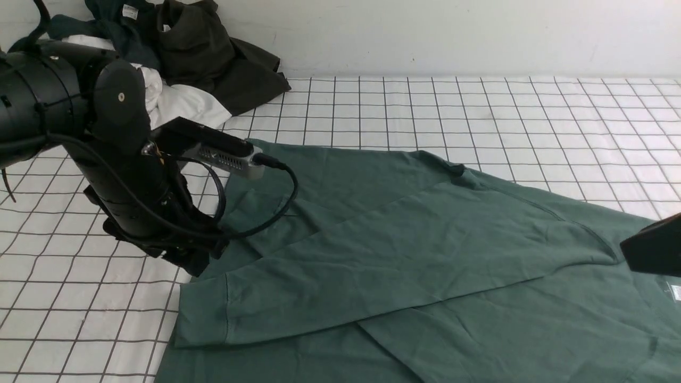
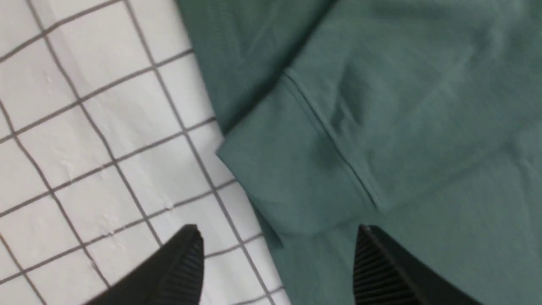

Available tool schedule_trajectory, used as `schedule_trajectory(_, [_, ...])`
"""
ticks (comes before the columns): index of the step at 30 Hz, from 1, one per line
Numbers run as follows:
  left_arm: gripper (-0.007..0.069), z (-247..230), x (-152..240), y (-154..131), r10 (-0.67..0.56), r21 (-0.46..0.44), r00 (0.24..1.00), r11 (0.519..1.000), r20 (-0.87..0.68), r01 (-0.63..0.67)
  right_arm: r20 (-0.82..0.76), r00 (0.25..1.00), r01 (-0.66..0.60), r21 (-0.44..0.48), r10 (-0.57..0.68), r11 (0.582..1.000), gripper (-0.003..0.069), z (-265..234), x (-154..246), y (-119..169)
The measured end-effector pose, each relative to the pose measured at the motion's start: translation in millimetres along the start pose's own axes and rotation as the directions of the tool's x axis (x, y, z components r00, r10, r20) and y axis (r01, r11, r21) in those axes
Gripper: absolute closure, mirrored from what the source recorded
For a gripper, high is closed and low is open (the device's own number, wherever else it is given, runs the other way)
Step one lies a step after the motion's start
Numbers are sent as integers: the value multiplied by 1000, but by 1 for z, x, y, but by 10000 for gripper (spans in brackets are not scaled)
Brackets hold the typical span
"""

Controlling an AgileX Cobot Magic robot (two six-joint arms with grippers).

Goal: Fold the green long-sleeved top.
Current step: Use the left arm to drag and drop the cuff onto the cuff closest to the left arm, then use both arms simultaneously to clamp the lower edge of the clothing fabric

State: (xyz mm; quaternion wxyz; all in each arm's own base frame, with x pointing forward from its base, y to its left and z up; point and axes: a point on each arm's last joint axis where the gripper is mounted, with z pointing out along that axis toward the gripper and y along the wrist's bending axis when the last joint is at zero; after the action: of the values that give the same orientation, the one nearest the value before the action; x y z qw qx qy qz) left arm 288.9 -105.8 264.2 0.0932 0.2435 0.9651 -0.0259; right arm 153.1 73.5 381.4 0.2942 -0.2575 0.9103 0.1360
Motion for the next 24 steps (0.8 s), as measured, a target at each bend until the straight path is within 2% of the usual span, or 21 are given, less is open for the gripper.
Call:
schedule_trajectory(4, [153, -6, 17, -41, 243, 47, 967, 970, -77, -240, -44, 997, 67, -76, -70, 995, 477, 12, 7, 17])
schedule_trajectory(7, [161, 17, 44, -63, 444, 119, 876, 896, -185, -429, -115, 983, 125, -156, -144, 980, 472, 28, 22, 35])
schedule_trajectory(8, [161, 19, 46, -65, 464, 126, 865, 886, -191, -447, -120, 982, 127, -160, -147, 979, 472, 29, 23, 36])
schedule_trajectory(10, [173, 41, 72, -67, 563, 197, 779, 826, -276, -528, -181, 966, 149, -188, -183, 971, 470, 41, 37, 43])
schedule_trajectory(13, [187, 60, 92, -65, 617, 231, 727, 787, -301, -573, -219, 953, 170, -182, -209, 968, 470, 49, 46, 43])
schedule_trajectory(20, [192, 82, 106, -63, 647, 197, 723, 762, -241, -616, -240, 940, 218, -121, -242, 968, 463, 52, 49, 36])
schedule_trajectory(24, [192, 90, 107, -62, 680, 179, 700, 733, -217, -657, -242, 937, 233, -102, -251, 967, 461, 52, 48, 34])
